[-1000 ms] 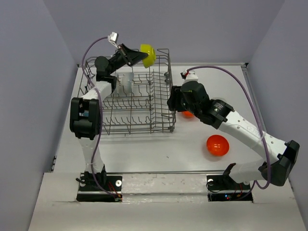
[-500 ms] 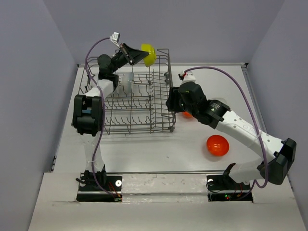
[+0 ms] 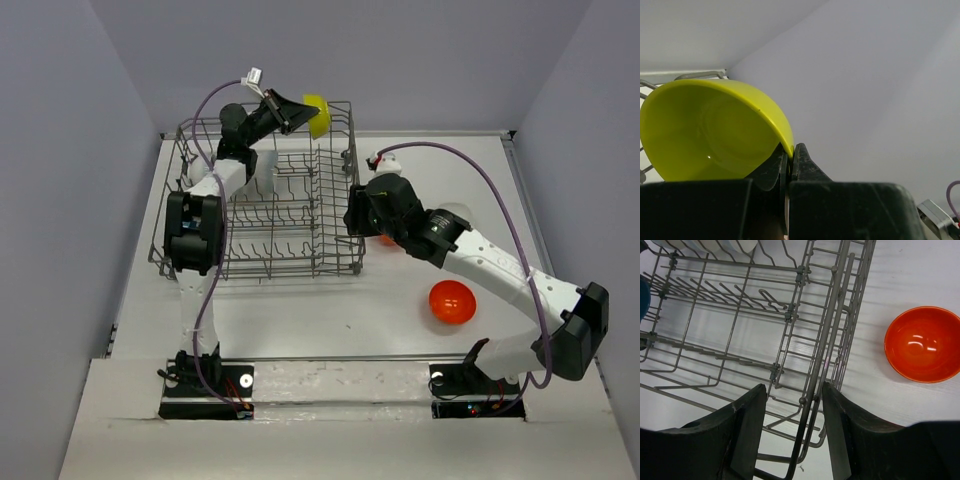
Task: Load the bowls into the dish rack
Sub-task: Place the upside down bowl on the dish rack.
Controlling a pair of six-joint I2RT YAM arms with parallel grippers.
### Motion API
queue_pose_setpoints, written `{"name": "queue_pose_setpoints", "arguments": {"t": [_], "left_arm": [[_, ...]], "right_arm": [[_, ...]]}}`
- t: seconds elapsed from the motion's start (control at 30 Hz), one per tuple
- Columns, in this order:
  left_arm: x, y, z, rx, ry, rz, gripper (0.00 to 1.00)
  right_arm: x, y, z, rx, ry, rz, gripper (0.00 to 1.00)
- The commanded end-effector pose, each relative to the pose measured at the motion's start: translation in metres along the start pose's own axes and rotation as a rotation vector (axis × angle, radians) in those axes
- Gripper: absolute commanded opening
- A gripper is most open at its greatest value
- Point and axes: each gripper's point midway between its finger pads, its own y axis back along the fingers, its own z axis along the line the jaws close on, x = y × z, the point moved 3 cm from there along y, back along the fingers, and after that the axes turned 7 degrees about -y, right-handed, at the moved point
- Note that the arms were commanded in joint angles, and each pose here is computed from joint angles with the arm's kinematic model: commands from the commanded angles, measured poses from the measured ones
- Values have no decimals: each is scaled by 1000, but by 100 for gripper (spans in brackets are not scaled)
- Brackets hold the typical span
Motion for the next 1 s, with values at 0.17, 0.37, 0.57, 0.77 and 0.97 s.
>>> {"name": "queue_pose_setpoints", "arguments": {"t": [0.17,0.37,0.57,0.77,0.97], "left_arm": [[-12,-17,-12,-4,-65,-24,0],[0,-18,2,-60,-49,14,0],[18,-22,17,-119,-43,73,0],[34,-26,28,-151,-63,121,0],[48,-35,33,-151,-64,153,0]], "right_arm": [[-4,-7,2,-12,1,-35,54],[-2,-10,4,-17,2,-26,54],[-2,-11,5,-23,5,-25,54],[-3,-10,6,-28,1,-28,53],[-4,-9,5,-28,2,-31,53]]}}
